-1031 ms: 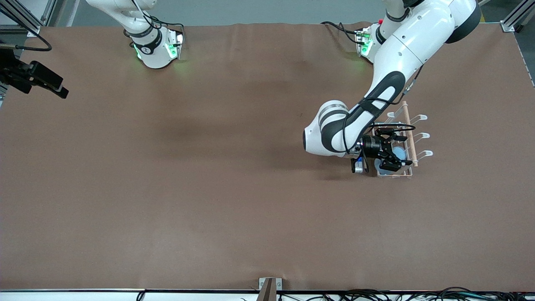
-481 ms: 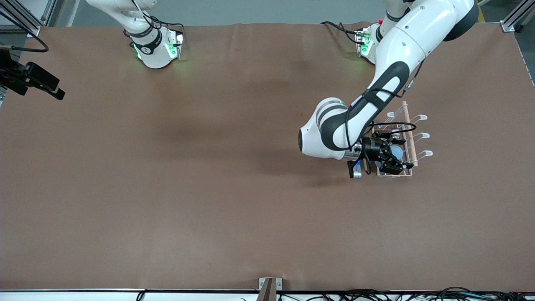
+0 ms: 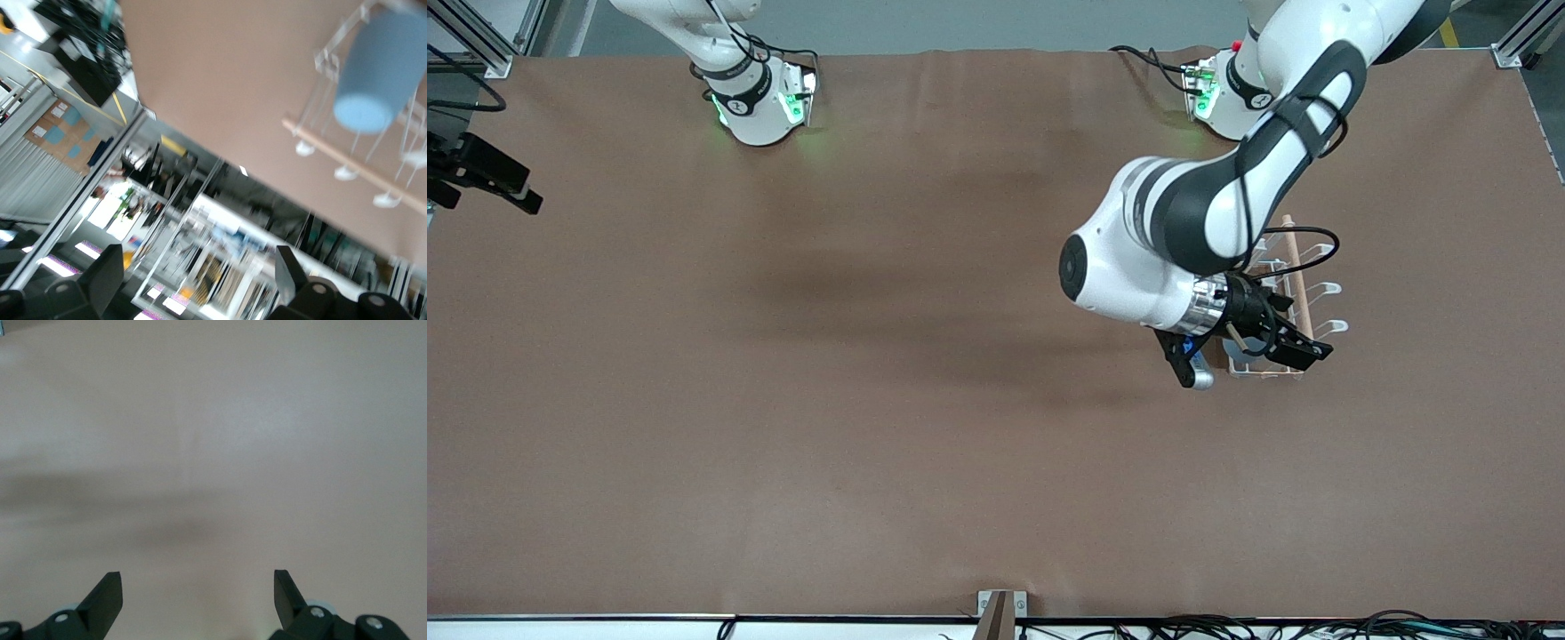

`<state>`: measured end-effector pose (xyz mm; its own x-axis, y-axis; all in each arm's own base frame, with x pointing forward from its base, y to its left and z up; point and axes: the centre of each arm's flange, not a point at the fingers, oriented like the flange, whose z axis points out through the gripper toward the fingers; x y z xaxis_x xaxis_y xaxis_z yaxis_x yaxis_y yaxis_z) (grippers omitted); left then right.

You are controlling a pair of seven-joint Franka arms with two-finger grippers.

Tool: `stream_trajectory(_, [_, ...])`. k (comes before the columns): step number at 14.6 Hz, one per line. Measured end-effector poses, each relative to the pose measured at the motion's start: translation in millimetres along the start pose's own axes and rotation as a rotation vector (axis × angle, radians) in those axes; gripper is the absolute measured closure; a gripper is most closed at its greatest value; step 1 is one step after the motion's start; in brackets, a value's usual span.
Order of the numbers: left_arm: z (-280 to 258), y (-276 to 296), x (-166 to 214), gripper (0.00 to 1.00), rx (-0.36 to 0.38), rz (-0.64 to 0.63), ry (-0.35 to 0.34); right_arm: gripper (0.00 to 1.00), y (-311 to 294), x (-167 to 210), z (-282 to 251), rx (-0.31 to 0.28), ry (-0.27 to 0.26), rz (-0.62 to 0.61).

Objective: Hang cup on cup holder
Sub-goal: 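Open the left gripper and release the cup on the hook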

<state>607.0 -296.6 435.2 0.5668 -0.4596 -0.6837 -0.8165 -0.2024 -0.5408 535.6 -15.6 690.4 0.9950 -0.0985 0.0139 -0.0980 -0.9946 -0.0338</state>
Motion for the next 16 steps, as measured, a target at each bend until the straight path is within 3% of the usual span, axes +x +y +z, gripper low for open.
stream_trajectory(4, [-44.5,9.4,-5.4,0.0,-0.112,-0.204,0.193,0.0,18.0,2.3,-0.3,-0.001,0.001,0.013])
stream_trajectory(9, [-33.8,-31.0,-44.0,0.0,-0.493,-0.374,0.399,0.0,23.8,2.3,-0.3,-0.061,0.001,0.019])
stream_trajectory(13, [-12.3,-71.8,-96.7,0.0,-0.688,-0.561,0.426,0.0,23.5,1.2,1.6,-0.062,-0.014,0.018])
stream_trajectory(16, [-14.8,-86.2,-131.6,0.0,-0.807,-0.747,0.41,0.0,22.5,1.1,1.2,-0.059,-0.013,0.017])
